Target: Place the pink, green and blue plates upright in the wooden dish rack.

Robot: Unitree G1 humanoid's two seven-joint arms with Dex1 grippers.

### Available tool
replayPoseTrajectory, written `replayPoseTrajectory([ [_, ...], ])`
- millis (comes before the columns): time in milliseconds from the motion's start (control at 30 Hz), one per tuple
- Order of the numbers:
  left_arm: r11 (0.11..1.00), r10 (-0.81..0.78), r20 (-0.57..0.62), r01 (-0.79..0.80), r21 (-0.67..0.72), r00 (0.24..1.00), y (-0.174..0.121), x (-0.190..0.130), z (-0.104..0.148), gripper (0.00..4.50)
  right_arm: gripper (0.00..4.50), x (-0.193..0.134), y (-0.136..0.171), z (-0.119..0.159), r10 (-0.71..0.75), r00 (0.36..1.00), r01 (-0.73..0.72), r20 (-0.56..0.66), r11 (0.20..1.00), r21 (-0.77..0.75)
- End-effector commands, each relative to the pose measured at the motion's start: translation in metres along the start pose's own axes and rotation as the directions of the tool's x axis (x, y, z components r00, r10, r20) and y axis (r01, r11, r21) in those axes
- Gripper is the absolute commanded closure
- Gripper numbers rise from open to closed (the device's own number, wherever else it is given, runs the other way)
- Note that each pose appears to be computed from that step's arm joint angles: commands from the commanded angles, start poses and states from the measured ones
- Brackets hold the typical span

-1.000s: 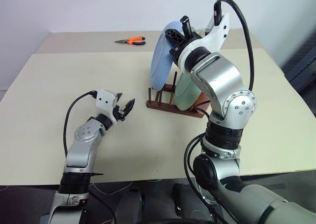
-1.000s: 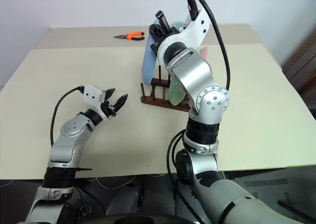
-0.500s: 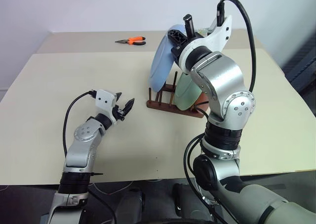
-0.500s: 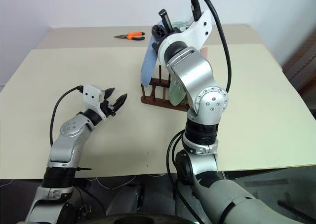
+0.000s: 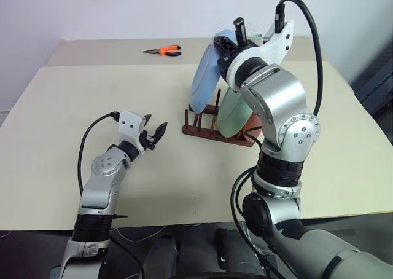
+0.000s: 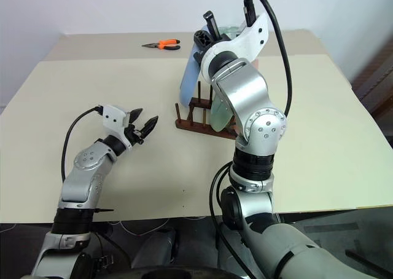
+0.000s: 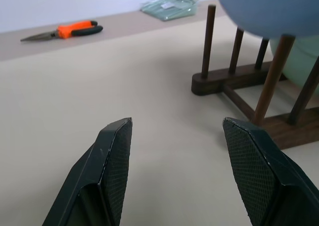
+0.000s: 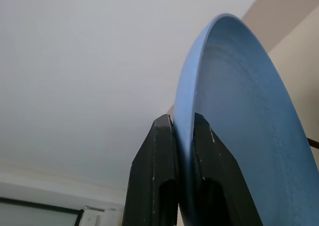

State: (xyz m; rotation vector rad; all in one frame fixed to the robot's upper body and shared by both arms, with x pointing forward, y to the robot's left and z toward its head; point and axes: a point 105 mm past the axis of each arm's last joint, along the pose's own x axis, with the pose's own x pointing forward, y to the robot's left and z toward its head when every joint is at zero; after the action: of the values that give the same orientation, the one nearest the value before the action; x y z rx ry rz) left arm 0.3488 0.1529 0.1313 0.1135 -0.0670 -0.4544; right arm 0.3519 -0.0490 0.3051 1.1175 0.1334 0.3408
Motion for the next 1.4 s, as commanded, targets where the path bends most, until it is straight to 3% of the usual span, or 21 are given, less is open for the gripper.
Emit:
replayPoseTrajectory([
  [33, 1.000, 0.000, 0.049, -0.001, 0.015, 0.999, 0.001, -0.002, 0.013, 1.57, 4.50, -0.003, -0.002, -0.006, -0.024, 0.999, 0.024, -0.025, 0.999, 0.023],
  [267, 1.000, 0.002, 0.052, -0.003, 0.016, 0.999, 0.001, -0.003, 0.013, 1.57, 4.50, 0.005, -0.009, -0.005, -0.065, 0.998, 0.065, -0.025, 0.998, -0.022],
  [367, 1.000, 0.002, 0.055, -0.003, 0.014, 0.999, 0.001, -0.003, 0.014, 1.51, 3.49, 0.011, -0.003, -0.005, -0.031, 0.999, 0.028, -0.035, 0.997, -0.076],
  [467, 1.000, 0.003, 0.056, -0.004, 0.014, 0.998, 0.000, -0.003, 0.014, 1.51, 2.09, 0.014, 0.013, -0.013, 0.055, 0.995, -0.070, -0.085, 0.980, -0.188],
  [567, 1.000, 0.009, 0.056, -0.009, 0.013, 0.998, 0.000, -0.005, 0.014, 1.51, 0.70, 0.009, 0.033, -0.013, 0.160, 0.983, -0.183, -0.090, 0.898, -0.400],
  [733, 1.000, 0.015, 0.055, -0.015, 0.010, 0.998, -0.001, -0.007, 0.013, 1.51, 0.70, -0.002, 0.047, 0.009, 0.306, 0.951, -0.239, -0.054, 0.611, -0.755],
  [833, 1.000, 0.011, 0.053, -0.011, 0.005, 0.999, -0.002, -0.006, 0.013, 1.51, 0.70, -0.008, 0.040, 0.016, 0.332, 0.940, -0.254, -0.081, 0.521, -0.815],
  [900, 1.000, 0.005, 0.051, -0.005, 0.003, 0.999, -0.004, -0.006, 0.012, 1.51, 0.70, -0.011, 0.034, 0.021, 0.330, 0.941, -0.250, -0.080, 0.515, -0.820],
  [1000, 1.000, -0.018, 0.051, 0.017, 0.017, 0.999, -0.006, -0.006, 0.013, 1.51, 0.70, -0.036, 0.031, 0.032, 0.405, 0.904, -0.302, -0.136, 0.379, -0.875],
  [1067, 0.997, -0.071, 0.050, 0.069, 0.029, 0.996, -0.007, -0.009, 0.018, 1.51, 1.24, -0.072, 0.023, 0.029, 0.426, 0.846, -0.431, -0.320, 0.195, -0.881],
  [1167, 0.961, -0.276, 0.026, 0.276, 0.026, 0.961, -0.029, -0.019, 0.028, 1.51, 2.52, -0.105, -0.006, 0.035, 0.281, 0.849, -0.497, -0.448, 0.134, -0.857],
  [1300, 0.798, -0.601, -0.071, 0.603, 0.011, 0.796, -0.076, -0.044, 0.031, 1.51, 4.42, -0.136, -0.039, 0.033, 0.055, 0.842, -0.540, -0.537, 0.076, -0.838],
  [1400, 0.714, -0.692, -0.120, 0.700, 0.029, 0.711, -0.095, -0.049, 0.029, 1.51, 4.47, -0.143, -0.065, 0.029, -0.113, 0.855, -0.509, -0.507, 0.007, -0.861],
])
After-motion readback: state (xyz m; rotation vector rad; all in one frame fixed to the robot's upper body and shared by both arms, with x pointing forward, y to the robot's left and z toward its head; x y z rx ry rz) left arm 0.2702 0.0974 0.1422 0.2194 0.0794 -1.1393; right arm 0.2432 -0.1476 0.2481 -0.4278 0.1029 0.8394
